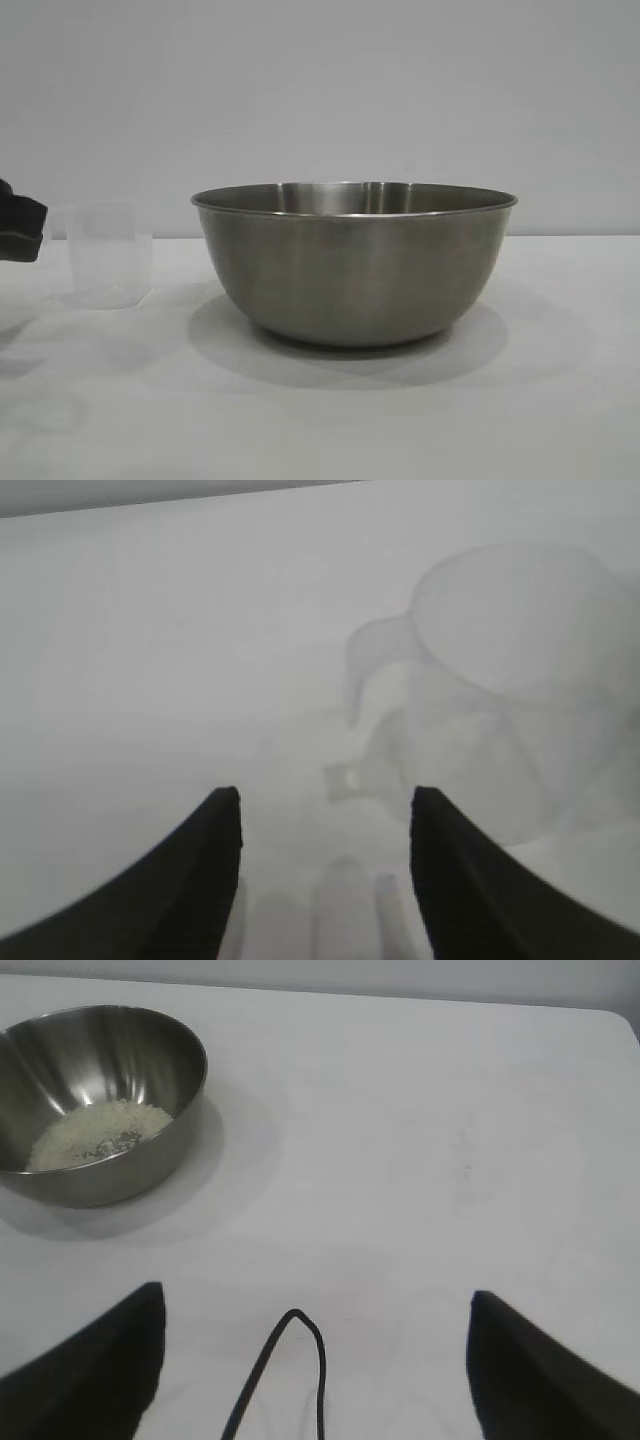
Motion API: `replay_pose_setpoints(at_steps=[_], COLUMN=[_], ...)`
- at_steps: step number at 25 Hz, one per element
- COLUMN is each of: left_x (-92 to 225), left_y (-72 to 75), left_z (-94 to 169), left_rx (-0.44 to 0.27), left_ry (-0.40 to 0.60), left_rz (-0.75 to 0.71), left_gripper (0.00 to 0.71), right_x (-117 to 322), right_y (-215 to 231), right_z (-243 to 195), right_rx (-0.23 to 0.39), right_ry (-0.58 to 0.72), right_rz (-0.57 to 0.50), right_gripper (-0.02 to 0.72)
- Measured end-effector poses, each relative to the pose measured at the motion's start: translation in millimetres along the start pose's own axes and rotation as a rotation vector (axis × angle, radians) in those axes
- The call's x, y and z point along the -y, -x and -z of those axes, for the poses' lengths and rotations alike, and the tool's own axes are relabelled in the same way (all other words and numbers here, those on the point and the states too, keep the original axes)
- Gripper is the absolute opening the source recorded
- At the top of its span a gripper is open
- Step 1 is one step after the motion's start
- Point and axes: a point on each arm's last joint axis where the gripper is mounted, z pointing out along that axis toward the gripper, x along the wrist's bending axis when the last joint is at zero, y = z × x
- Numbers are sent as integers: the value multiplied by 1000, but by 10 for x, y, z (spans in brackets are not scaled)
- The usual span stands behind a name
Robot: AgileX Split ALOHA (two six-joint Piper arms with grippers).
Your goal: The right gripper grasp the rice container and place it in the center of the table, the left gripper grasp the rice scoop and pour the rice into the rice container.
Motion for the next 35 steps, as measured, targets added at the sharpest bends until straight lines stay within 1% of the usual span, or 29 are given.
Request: replay_pose_setpoints(at_steps=[4, 9, 12, 18, 20, 24, 29, 30, 31, 32, 33, 35], left_x=[-57, -26, -35, -168, -217, -368, -656, -700, -764, -837, -894, -1030], left_y=[15, 19, 33, 74, 87, 99, 92, 89, 86, 82, 77, 70], left_z=[72, 118, 100, 26, 11, 19, 122, 153, 191, 231, 279, 369], left_rx=[23, 31, 43, 80, 94, 108, 108, 107, 106, 105, 104, 102], left_ry=[-30, -140, -198, -226, -249, -278, -274, -291, -301, -300, -310, -316], left_rz=[-8, -8, -14, -42, -56, -78, -82, -83, -84, -82, -78, -68], left_gripper=[335, 335, 335, 335, 335, 335, 335, 378, 367, 418, 440, 428], right_x=[0, 0, 0, 0, 0, 0, 0, 0, 0, 0, 0, 0], right_y=[0, 0, 0, 0, 0, 0, 0, 0, 0, 0, 0, 0], right_z=[0, 0, 0, 0, 0, 0, 0, 0, 0, 0, 0, 0], right_rx=[0, 0, 0, 0, 0, 0, 0, 0, 0, 0, 0, 0], right_ry=[0, 0, 0, 0, 0, 0, 0, 0, 0, 0, 0, 0], right_rz=[0, 0, 0, 0, 0, 0, 0, 0, 0, 0, 0, 0], right_gripper=[574, 574, 574, 574, 574, 574, 574, 574, 574, 574, 574, 574])
